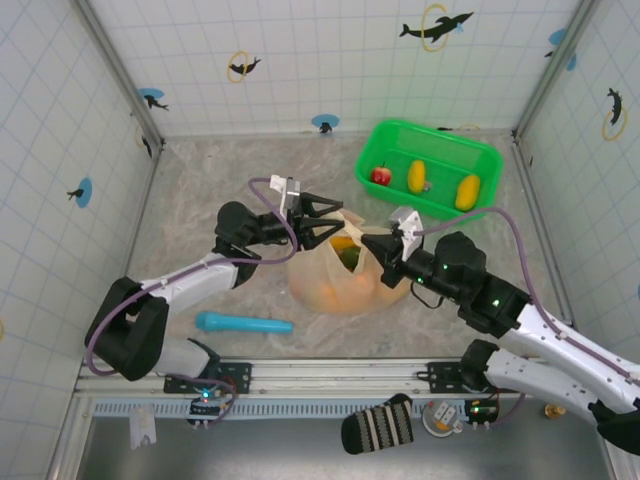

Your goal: Place the fake fruits into the plastic bag and tie a complex knot

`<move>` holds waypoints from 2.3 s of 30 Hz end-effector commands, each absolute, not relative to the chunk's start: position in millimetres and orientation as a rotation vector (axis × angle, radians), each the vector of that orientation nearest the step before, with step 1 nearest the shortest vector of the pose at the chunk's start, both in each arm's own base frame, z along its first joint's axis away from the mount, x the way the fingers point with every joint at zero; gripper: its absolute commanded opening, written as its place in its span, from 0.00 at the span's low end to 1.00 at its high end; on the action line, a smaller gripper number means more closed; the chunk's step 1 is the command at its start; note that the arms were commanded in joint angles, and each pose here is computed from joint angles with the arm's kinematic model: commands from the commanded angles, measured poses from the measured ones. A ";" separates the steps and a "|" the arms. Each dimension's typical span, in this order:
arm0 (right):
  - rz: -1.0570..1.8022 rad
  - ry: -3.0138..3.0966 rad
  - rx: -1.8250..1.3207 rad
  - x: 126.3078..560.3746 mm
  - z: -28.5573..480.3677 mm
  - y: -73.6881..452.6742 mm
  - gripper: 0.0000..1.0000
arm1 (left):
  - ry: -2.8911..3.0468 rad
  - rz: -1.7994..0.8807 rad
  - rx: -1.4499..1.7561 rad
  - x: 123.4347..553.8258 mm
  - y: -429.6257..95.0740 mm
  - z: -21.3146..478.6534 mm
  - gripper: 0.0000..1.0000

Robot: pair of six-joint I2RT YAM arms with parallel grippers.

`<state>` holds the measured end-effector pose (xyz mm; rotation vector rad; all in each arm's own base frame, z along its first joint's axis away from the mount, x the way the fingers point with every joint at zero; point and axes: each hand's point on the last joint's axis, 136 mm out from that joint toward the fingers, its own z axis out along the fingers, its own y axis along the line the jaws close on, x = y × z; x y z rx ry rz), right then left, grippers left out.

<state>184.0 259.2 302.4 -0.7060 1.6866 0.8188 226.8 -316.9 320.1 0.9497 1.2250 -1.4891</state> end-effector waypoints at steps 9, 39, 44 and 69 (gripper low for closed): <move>0.838 1.600 -0.820 160.6 288.4 284.0 0.00 | 1.266 -1.521 0.959 228.0 -321.6 314.1 0.68; 0.737 1.471 -1.079 138.8 311.6 290.1 0.62 | 1.210 -1.302 1.191 220.6 -335.8 306.9 0.00; 0.706 1.443 -1.177 129.3 345.5 278.0 0.55 | 1.097 -1.222 1.320 204.0 -334.5 304.1 0.00; 0.834 1.634 -1.404 193.6 280.4 304.1 0.60 | 0.986 -1.199 1.369 179.4 -326.4 304.0 0.00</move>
